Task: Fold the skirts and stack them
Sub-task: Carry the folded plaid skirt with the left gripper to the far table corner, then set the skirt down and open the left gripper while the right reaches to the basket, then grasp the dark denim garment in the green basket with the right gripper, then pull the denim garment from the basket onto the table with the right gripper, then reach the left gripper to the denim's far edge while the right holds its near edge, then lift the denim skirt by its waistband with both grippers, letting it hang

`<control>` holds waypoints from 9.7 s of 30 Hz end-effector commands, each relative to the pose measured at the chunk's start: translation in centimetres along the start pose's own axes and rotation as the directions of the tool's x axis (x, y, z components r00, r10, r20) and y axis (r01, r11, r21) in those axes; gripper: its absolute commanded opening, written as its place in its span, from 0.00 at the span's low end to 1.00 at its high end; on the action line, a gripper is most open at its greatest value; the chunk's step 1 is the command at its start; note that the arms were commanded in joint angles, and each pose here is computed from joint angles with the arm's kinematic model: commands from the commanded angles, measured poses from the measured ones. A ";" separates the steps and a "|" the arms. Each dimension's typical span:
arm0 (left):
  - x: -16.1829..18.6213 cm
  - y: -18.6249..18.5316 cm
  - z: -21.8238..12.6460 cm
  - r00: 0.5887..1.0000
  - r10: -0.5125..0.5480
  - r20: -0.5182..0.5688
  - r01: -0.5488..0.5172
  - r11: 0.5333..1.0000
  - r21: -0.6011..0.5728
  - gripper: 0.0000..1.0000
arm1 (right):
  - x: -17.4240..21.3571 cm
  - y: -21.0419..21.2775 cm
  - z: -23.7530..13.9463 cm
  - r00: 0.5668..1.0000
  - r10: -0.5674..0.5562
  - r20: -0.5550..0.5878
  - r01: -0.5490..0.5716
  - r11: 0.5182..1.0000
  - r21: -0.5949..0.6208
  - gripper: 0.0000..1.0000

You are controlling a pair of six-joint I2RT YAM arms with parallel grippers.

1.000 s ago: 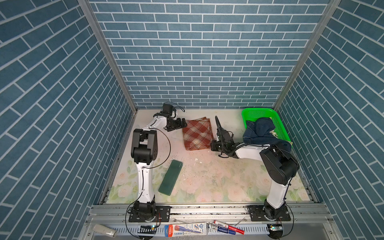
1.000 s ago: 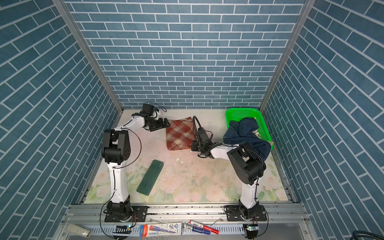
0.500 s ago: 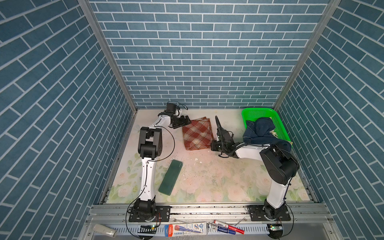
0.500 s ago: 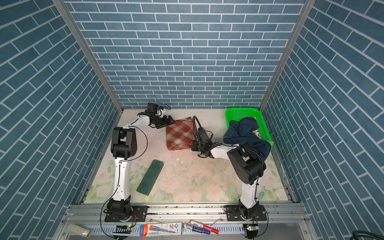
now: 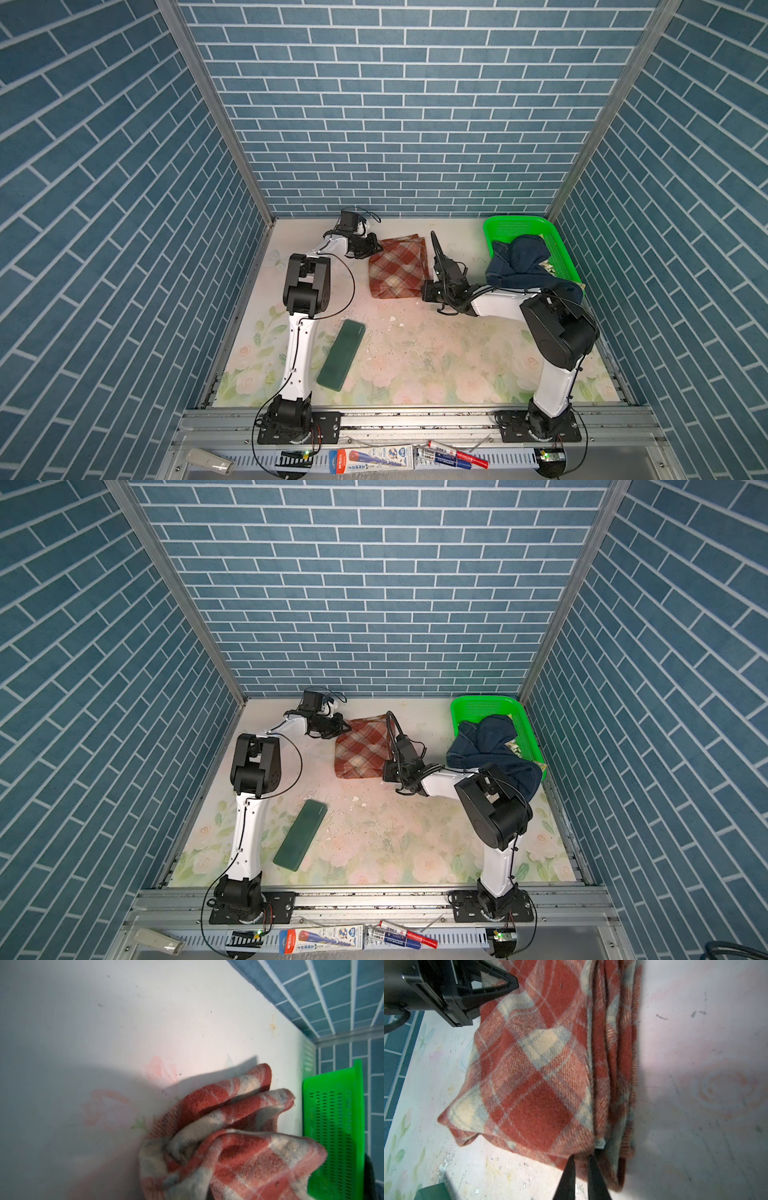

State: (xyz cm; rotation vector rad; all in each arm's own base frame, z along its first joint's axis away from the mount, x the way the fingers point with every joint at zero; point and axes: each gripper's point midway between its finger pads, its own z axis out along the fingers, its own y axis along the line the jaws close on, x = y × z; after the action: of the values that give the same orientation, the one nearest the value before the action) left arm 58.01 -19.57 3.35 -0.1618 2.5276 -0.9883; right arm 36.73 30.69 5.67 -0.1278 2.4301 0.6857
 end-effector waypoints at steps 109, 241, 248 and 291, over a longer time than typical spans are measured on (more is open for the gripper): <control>5.8 -4.5 -27.1 0.933 0.299 0.201 -0.183 0.874 -0.450 0.99 | -8.6 -8.1 -23.8 0.959 -0.279 -0.050 0.259 0.791 0.555 0.64; 14.1 -21.2 0.0 0.578 0.816 0.009 -0.816 0.577 0.046 0.93 | 9.5 -9.0 -16.3 0.964 0.024 0.265 -0.064 0.987 0.144 0.00; 13.8 -20.9 4.7 0.645 0.761 0.070 -0.764 0.642 0.059 0.93 | 9.2 -8.6 -16.3 0.965 0.002 0.263 -0.041 0.989 0.141 0.00; 4.8 -32.8 -37.1 0.427 0.622 0.657 -0.639 0.721 -0.267 0.00 | -14.8 3.1 -41.0 0.662 -0.320 0.678 0.150 0.943 0.298 0.00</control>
State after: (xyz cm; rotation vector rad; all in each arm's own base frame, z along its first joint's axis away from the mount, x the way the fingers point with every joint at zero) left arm 37.91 -23.95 46.30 0.4211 1.6439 -0.5064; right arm 27.02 13.36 40.86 -0.0235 1.6830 0.3680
